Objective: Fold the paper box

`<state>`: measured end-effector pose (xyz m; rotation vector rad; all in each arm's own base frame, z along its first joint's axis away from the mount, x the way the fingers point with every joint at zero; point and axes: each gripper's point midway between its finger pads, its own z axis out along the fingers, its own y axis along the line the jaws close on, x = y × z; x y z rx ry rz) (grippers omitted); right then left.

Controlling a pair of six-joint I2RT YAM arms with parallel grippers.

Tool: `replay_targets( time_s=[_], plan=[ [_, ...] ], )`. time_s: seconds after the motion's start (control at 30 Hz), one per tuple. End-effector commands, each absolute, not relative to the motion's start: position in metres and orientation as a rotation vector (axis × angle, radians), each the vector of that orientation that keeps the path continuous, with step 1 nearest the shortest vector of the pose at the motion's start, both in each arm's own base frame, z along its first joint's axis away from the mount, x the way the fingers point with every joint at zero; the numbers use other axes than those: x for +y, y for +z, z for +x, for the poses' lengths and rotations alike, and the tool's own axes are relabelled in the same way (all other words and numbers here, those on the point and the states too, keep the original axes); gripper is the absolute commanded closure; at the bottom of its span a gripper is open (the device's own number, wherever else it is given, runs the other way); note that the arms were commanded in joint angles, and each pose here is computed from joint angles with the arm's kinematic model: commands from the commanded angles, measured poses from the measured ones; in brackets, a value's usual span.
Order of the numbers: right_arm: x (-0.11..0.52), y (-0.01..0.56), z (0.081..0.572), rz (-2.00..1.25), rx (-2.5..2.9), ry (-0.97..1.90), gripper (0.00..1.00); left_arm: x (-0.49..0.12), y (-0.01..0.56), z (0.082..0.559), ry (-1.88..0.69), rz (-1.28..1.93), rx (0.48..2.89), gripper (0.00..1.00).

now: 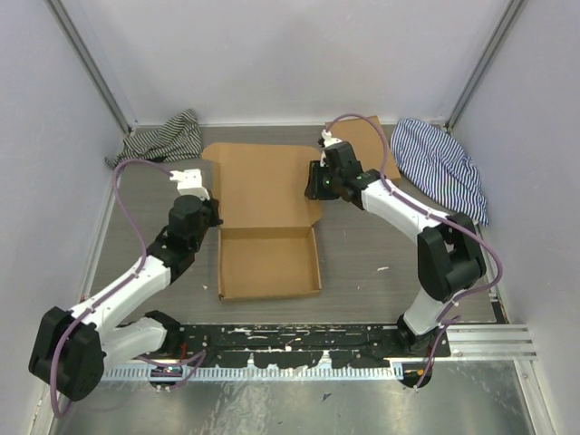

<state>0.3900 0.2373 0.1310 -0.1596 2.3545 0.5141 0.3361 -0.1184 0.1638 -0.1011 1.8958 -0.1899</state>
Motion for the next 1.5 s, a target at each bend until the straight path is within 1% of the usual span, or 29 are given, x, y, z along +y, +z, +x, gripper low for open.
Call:
replay_targets(
  time_s=[0.0, 0.23, 0.37, 0.6, 0.63, 0.67, 0.8, 0.87, 0.93, 0.97, 1.07, 1.1, 1.2, 1.3, 1.47],
  plan=[
    [0.255, 0.174, 0.388, -0.261, 2.218, 0.649, 0.58, -0.134, 0.204, 0.338, -0.317, -0.045, 1.726, 1.0],
    [0.25, 0.179, 0.397, -0.225, 2.209, 0.593, 0.58, -0.135, 0.209, 0.329, -0.336, -0.02, 1.697, 1.0],
    [0.239, 0.175, 0.414, -0.168, 2.212, 0.536, 0.58, -0.135, 0.215, 0.324, -0.355, -0.009, 1.669, 1.0],
    [0.23, 0.169, 0.437, -0.133, 2.21, 0.56, 0.6, -0.136, 0.219, 0.316, -0.367, 0.019, 1.633, 1.0],
    [0.229, 0.169, 0.439, -0.135, 2.207, 0.562, 0.62, -0.136, 0.218, 0.316, -0.367, 0.019, 1.632, 1.0],
    [0.229, 0.17, 0.44, -0.135, 2.203, 0.561, 0.66, -0.136, 0.217, 0.316, -0.365, 0.018, 1.635, 1.0],
    [0.229, 0.172, 0.439, -0.152, 2.204, 0.574, 0.9, -0.136, 0.216, 0.318, -0.355, 0.021, 1.644, 1.0],
    [0.228, 0.174, 0.436, -0.152, 2.2, 0.574, 0.97, -0.135, 0.217, 0.32, -0.341, 0.014, 1.653, 1.0],
    [0.223, 0.177, 0.434, -0.137, 2.19, 0.56, 0.99, -0.133, 0.218, 0.323, -0.323, 0.005, 1.672, 0.95],
    [0.222, 0.18, 0.432, -0.135, 2.178, 0.559, 0.99, -0.133, 0.219, 0.324, -0.314, -0.003, 1.682, 0.89],
    [0.218, 0.185, 0.426, -0.132, 2.143, 0.551, 0.99, -0.131, 0.216, 0.327, -0.28, -0.022, 1.738, 0.67],
    [0.217, 0.189, 0.422, -0.136, 2.121, 0.548, 0.99, -0.128, 0.215, 0.329, -0.259, -0.041, 1.754, 0.62],
    [0.213, 0.197, 0.413, -0.156, 2.061, 0.523, 0.99, -0.118, 0.216, 0.332, -0.187, -0.089, 1.806, 0.57],
    [0.209, 0.208, 0.403, -0.195, 1.98, 0.492, 0.99, -0.105, 0.22, 0.331, -0.114, -0.145, 1.831, 0.49],
    [0.212, 0.229, 0.377, -0.322, 1.836, 0.491, 0.98, -0.091, 0.239, 0.326, -0.079, -0.206, 1.801, 0.39]
  ],
)
